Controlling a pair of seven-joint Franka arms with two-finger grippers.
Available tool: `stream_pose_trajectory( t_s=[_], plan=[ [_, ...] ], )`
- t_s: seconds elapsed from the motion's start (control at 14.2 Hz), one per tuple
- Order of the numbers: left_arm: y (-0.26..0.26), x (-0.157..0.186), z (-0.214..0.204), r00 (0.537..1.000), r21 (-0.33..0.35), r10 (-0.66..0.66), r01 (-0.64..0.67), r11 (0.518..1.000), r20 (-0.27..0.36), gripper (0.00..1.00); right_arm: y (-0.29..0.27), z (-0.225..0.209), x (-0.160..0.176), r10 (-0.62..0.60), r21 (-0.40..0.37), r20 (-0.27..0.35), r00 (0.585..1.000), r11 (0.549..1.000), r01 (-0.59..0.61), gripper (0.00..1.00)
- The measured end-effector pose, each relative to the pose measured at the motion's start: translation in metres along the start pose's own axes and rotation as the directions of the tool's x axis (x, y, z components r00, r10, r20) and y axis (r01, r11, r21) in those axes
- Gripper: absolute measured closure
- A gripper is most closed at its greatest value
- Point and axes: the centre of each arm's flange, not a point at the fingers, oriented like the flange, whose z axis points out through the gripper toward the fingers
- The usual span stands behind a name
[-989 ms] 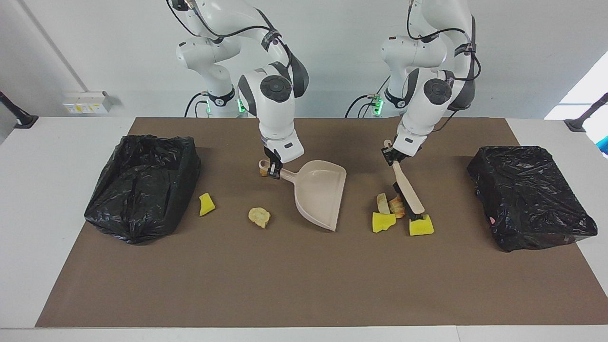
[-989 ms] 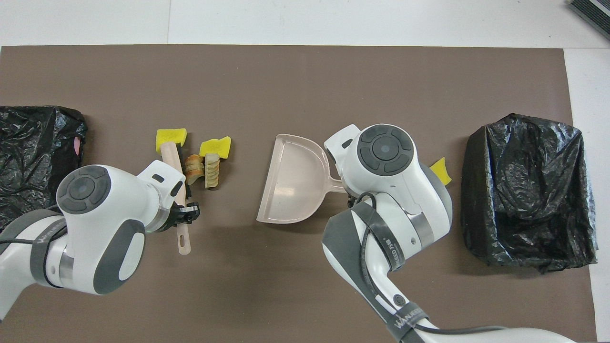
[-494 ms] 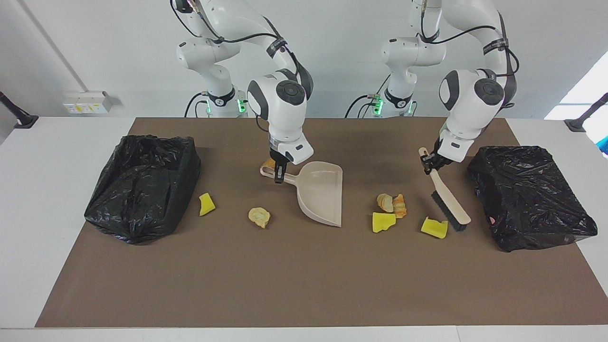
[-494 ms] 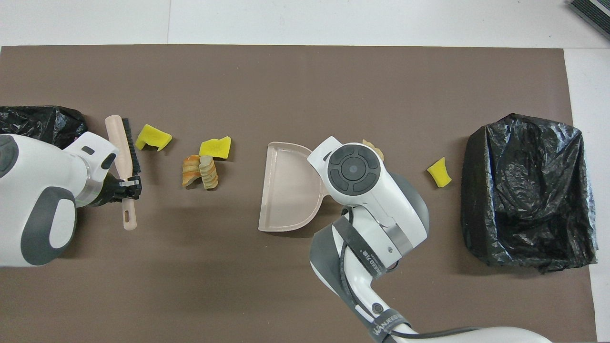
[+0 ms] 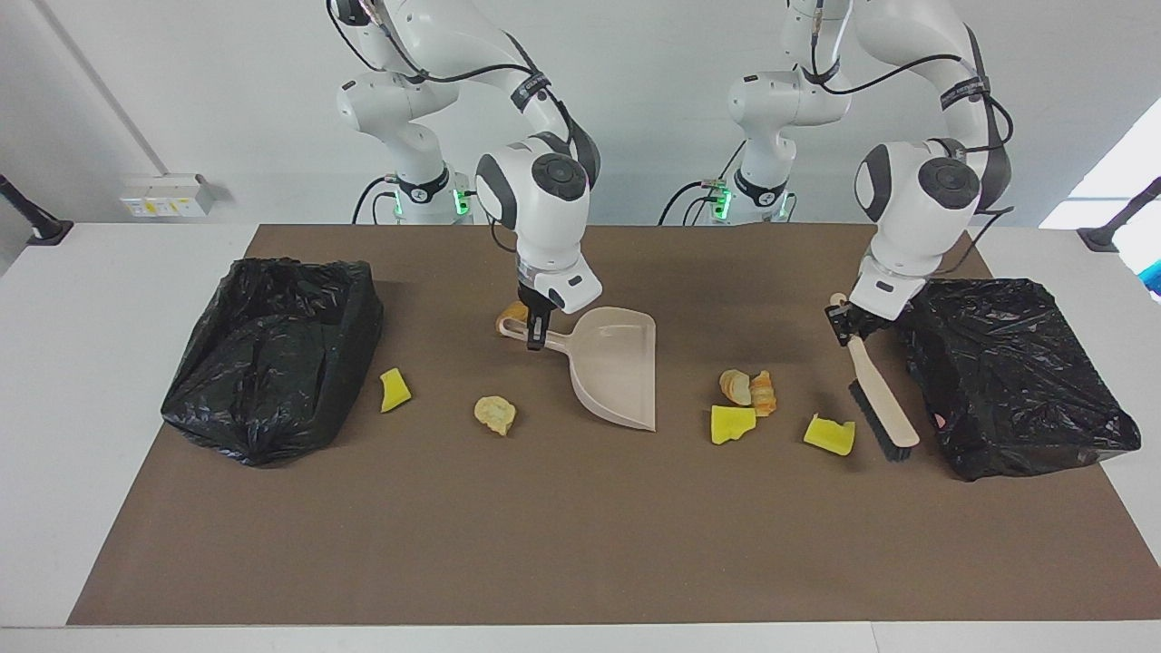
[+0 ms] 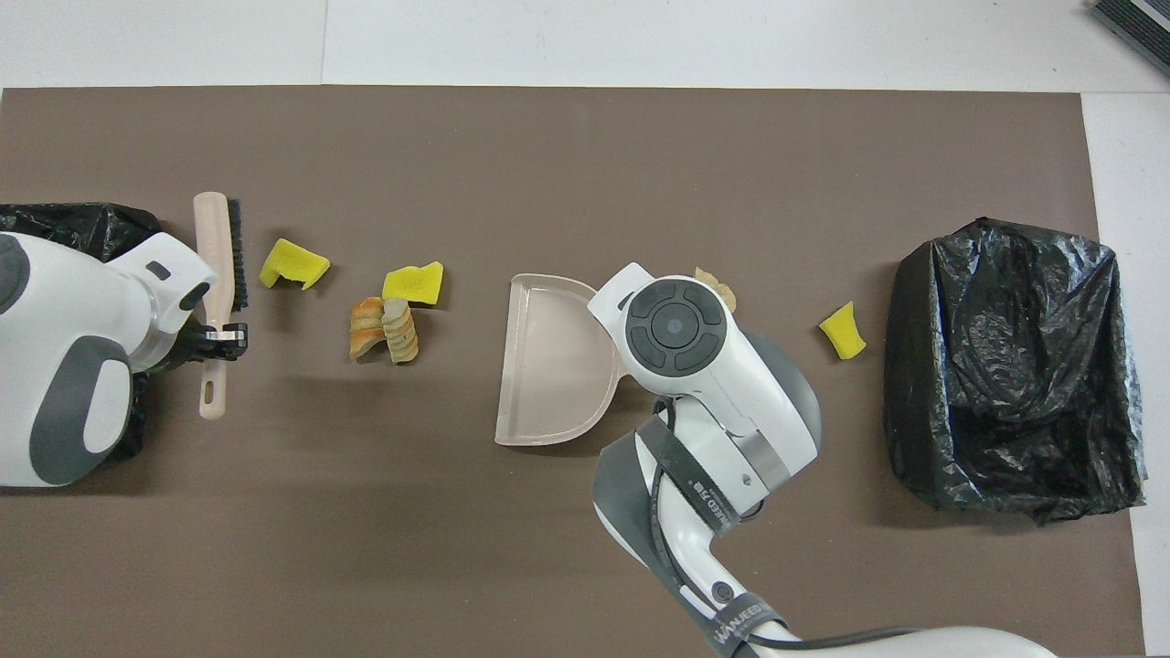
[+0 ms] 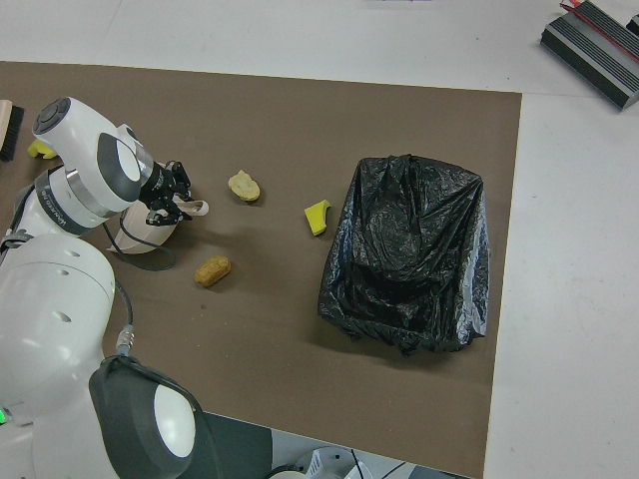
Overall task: Sweep and dump trash in bin
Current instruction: 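Sweep the sponges and bread into the dustpan with the left gripper's brush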
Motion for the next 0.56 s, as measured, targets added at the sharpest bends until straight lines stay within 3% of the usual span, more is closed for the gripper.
stream_pose_trajectory(
  t_s=[0.21,0.56],
  plan=[
    [-0.005,0.015,0.014,0.997,0.050,0.072,-0.073,0.996,0.006,0.74,0.000,0.000,0.000,0.000,0.000,0.000,1.000,1.000,0.000,0.69],
    [0.022,0.021,0.050,0.974,0.045,0.214,-0.218,0.975,0.068,0.74,0.000,0.000,0.000,0.000,0.000,0.000,1.000,1.000,0.000,0.69]
  ],
)
